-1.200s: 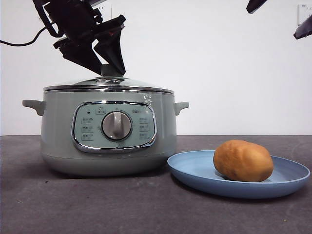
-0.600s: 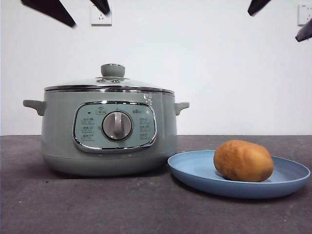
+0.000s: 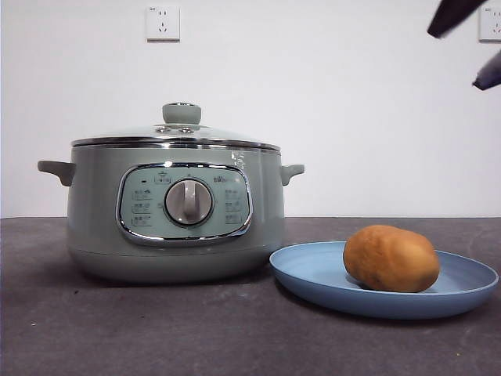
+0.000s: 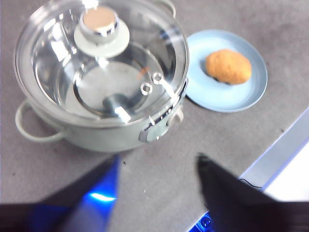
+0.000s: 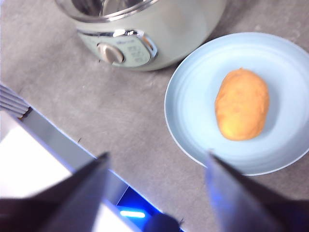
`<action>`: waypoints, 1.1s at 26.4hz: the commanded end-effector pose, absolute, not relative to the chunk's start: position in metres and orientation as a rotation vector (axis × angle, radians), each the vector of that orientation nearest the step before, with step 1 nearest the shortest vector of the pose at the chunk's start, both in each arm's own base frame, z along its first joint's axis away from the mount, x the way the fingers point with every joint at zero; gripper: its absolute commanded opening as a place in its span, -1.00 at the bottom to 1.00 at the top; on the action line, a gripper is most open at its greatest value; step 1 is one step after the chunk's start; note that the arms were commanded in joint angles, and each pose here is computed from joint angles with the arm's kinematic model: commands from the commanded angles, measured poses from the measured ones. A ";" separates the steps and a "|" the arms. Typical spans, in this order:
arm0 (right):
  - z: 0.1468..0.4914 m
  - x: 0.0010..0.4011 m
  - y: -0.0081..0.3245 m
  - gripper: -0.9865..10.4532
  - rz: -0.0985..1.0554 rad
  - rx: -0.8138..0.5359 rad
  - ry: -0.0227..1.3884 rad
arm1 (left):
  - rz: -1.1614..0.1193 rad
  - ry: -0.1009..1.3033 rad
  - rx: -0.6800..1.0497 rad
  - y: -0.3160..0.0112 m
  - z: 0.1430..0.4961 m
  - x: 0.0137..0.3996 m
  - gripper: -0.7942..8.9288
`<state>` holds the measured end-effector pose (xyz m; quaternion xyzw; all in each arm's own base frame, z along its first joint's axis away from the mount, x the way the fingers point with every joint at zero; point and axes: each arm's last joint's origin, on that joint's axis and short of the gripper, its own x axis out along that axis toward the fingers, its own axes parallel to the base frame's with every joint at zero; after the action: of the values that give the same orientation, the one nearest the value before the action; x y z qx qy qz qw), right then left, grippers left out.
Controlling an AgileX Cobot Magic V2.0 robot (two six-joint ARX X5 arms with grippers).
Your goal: Take the potato out from the steamer,put the potato on the plate,close the lid
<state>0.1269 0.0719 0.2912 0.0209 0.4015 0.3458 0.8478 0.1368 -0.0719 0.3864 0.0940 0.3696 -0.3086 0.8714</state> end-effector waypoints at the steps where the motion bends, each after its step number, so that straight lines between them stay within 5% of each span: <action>1: 0.292 0.127 0.072 -0.83 0.732 0.044 0.843 | -0.648 0.781 0.195 -0.072 0.385 0.137 -0.85; 24: 0.292 0.127 0.072 -0.83 0.728 0.044 0.843 | -0.647 0.774 0.208 -0.072 0.385 0.137 -0.84; 29: 0.292 0.127 0.072 -0.83 0.728 0.044 0.842 | -0.541 0.558 0.196 -0.057 0.402 0.136 -0.84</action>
<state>0.1269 0.0719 0.2912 0.0208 0.4018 0.3456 0.8477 0.1374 -0.0613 0.3959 0.0917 0.3078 -0.2715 0.9073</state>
